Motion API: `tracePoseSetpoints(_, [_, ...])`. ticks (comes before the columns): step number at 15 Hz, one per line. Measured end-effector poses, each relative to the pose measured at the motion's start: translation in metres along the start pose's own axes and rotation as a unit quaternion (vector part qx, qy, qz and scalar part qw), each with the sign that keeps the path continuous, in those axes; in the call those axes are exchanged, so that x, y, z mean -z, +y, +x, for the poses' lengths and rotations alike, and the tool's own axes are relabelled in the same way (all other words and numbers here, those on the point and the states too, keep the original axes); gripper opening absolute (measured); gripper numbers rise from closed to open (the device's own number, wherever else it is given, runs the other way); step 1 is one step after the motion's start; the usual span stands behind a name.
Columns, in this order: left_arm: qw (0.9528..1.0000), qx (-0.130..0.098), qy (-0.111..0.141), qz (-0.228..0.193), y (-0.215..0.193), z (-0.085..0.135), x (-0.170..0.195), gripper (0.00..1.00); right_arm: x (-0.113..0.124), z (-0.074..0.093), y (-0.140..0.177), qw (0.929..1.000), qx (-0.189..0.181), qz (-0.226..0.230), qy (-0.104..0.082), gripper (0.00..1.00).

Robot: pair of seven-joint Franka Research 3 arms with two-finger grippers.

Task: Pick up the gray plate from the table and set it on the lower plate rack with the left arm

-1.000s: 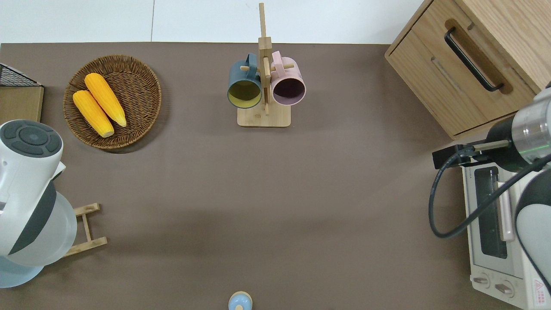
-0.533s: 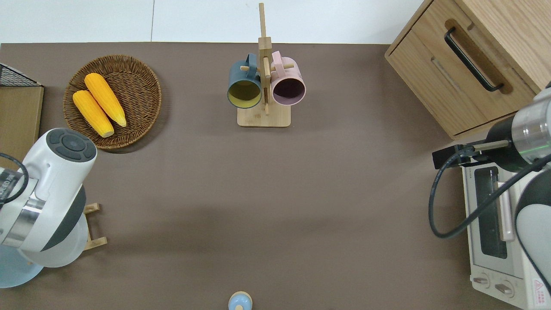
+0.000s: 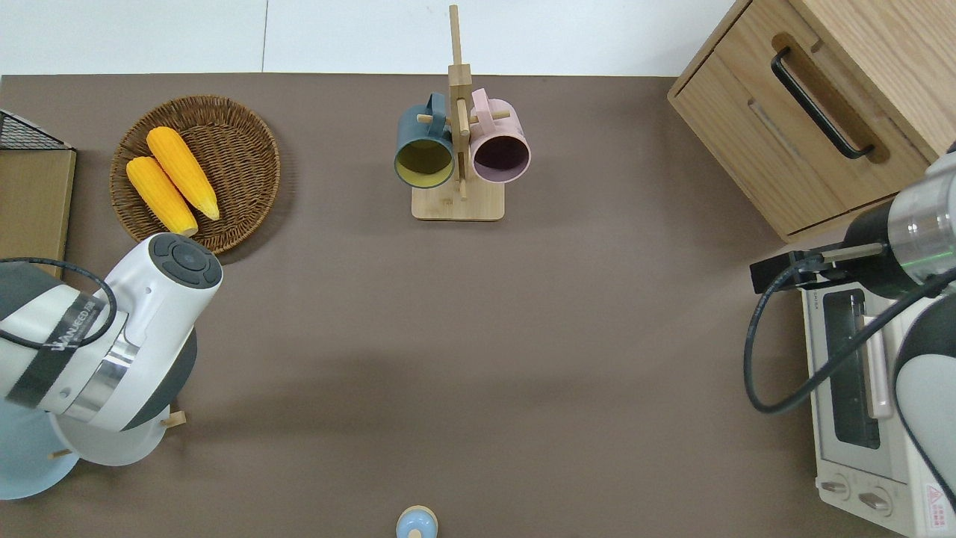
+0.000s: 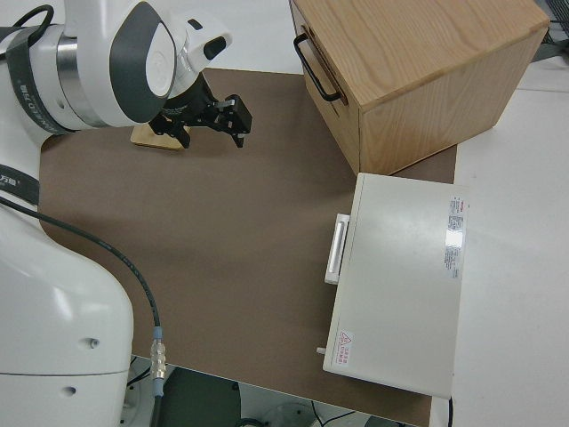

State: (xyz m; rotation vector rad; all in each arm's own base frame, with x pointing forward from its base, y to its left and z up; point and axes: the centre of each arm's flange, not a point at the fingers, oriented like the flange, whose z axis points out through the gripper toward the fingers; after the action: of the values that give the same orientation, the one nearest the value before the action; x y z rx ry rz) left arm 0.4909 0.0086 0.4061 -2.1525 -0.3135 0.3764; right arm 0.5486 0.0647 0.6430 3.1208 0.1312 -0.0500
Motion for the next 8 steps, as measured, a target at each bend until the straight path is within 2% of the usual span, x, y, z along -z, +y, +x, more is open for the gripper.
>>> tracePoseSetpoints(4, [0.9999,-0.002,-0.004,-0.010,0.002,-0.001,0.002,0.65,0.000,0.000,0.000,1.0000,0.000,0.000,0.000,0.99])
tracePoseSetpoints(7, [0.9986,0.002,-0.006,-0.052,0.002,0.000,0.014,0.95,0.000,0.000,0.000,1.0000,0.000,0.000,0.000,0.99])
tracePoseSetpoints(8, [0.9975,0.005,-0.008,-0.070,0.000,0.000,0.021,0.98,0.000,0.000,0.000,1.0000,0.000,0.000,0.000,0.99])
